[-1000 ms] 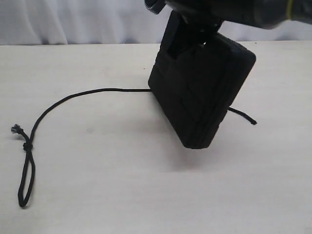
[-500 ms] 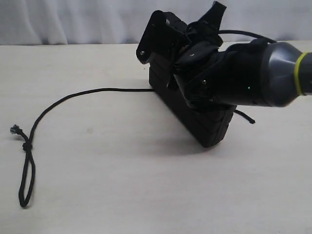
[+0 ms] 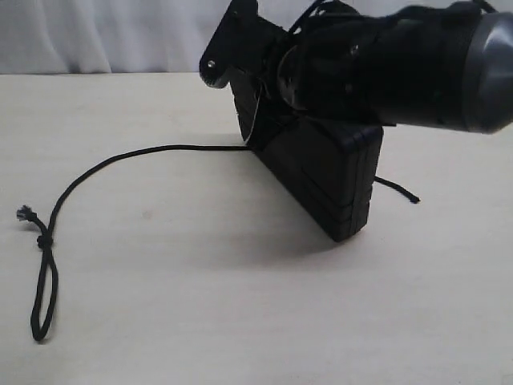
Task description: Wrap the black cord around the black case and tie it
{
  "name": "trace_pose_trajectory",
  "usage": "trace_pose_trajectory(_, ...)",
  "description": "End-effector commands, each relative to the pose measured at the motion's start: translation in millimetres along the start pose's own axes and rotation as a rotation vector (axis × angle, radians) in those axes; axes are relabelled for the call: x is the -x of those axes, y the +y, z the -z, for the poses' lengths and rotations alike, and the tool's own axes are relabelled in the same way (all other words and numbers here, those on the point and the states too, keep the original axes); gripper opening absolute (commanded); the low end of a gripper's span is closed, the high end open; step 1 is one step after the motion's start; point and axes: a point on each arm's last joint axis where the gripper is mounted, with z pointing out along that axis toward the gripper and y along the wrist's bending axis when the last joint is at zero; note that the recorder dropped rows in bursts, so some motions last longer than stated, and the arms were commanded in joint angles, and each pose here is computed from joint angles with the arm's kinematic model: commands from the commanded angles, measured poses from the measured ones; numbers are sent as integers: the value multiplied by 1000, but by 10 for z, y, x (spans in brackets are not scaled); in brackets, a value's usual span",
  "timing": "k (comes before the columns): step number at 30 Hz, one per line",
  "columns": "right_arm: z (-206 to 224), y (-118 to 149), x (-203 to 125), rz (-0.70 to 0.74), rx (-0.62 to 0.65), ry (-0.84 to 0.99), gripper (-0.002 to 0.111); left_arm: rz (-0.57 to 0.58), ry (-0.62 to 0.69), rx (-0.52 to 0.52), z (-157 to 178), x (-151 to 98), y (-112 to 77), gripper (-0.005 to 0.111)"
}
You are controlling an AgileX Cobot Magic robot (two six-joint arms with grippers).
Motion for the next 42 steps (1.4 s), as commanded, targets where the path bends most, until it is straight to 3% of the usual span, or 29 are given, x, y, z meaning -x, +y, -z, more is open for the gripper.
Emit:
trace_pose_trajectory(1, -115, -34, -82, -204, 161, 86, 35, 2, -8, -9, -2, -2, -6, 0)
trace_pose_trajectory(7, -227, -226, -233, -332, 320, 143, 35, 2, -8, -9, -2, -2, -6, 0)
trace_pose_trajectory(12, -263, -252, -299, -354, 417, 147, 35, 2, -8, -9, -2, -2, -6, 0)
trace_pose_trajectory(17, -256, -239, -322, -338, 438, 169, 36, 2, -8, -9, -2, -2, -6, 0)
trace_pose_trajectory(22, -358, -222, -418, -354, 447, 232, 46, 2, -8, -9, -2, -2, -6, 0)
trace_pose_trajectory(27, -584, -87, -533, -312, 477, 318, 45, 2, -8, -9, -2, -2, -6, 0)
trace_pose_trajectory(31, -550, -127, -488, -242, 523, 388, 29, 2, -8, -9, -2, -2, -6, 0)
trace_pose_trajectory(34, -471, -132, -455, -205, 603, 420, 28, 2, -8, -9, -2, -2, -6, 0)
trace_pose_trajectory(38, -478, -122, -491, -183, 619, 447, 27, 2, -8, -9, -2, -2, -6, 0)
trace_pose_trajectory(42, -542, -79, -547, -150, 619, 491, 4, 2, -8, -9, -2, -2, -6, 0)
